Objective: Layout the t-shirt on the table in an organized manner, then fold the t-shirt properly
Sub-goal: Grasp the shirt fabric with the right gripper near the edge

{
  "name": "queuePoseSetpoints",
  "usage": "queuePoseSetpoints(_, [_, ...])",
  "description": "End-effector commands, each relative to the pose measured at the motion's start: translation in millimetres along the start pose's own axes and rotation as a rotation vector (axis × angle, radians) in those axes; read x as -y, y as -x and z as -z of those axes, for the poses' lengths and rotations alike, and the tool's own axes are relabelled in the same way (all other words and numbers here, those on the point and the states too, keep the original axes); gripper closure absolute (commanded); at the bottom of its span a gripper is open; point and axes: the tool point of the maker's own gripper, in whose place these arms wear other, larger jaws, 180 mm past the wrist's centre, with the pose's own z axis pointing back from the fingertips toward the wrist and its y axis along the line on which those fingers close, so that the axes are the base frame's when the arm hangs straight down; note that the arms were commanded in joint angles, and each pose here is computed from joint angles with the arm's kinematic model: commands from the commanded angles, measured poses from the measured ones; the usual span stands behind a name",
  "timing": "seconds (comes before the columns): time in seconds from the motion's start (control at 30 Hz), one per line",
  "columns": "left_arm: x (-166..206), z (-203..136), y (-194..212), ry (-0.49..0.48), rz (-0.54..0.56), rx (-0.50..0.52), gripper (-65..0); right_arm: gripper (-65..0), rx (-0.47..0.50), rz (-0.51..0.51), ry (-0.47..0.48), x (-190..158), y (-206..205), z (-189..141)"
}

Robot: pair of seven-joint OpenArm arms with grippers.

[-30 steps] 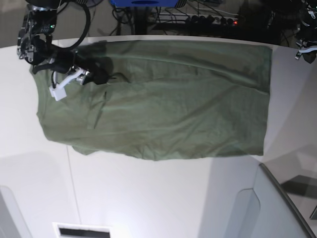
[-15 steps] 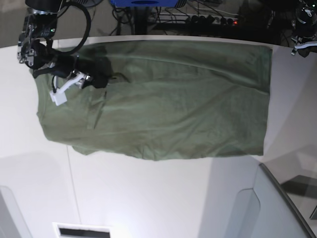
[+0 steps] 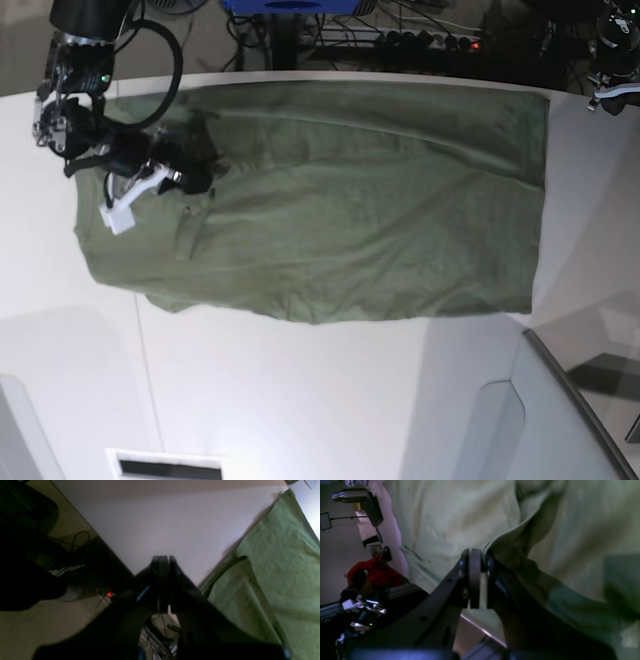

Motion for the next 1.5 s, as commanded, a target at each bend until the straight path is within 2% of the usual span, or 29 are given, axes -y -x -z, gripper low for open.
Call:
queuePoseSetpoints(0.0, [-1.8, -2.7, -14.6, 0.004, 0.014, 0.043, 0.0, -0.8, 0.037, -0.022, -0.026, -8.6, -14.0, -1.5])
queuePoseSetpoints(0.5, [-1.8, -2.7, -14.6, 0.004, 0.014, 0.043, 0.0, -0.8, 0.088, -0.066, -0.058, -26.6, -45.5, 1.7])
queuePoseSetpoints(0.9, [-1.8, -2.7, -14.6, 0.004, 0.014, 0.043, 0.0, -0.8, 0.100, -0.074, -0.061, -29.0, -50.8, 1.3])
queuePoseSetpoints(1.07, [-1.8, -2.7, -14.6, 0.004, 0.014, 0.043, 0.0, -0.8, 0.160, -0.057, -0.057, -24.9, -55.2, -1.7])
queuePoseSetpoints(1.23, [-1.8, -2.7, -14.6, 0.004, 0.014, 0.043, 0.0, -1.7, 0.157, -0.054, -0.054, -23.5, -53.1, -0.3])
queuePoseSetpoints(1.33, [-1.8, -2.7, -14.6, 0.004, 0.014, 0.043, 0.0, -7.5, 0.140, -0.051, -0.054, -22.6, -48.6, -1.2])
queuePoseSetpoints(1.47, [-1.8, -2.7, -14.6, 0.004, 0.014, 0.043, 0.0, -25.8, 0.132, -0.056, -0.053, -23.2, -47.9, -2.4])
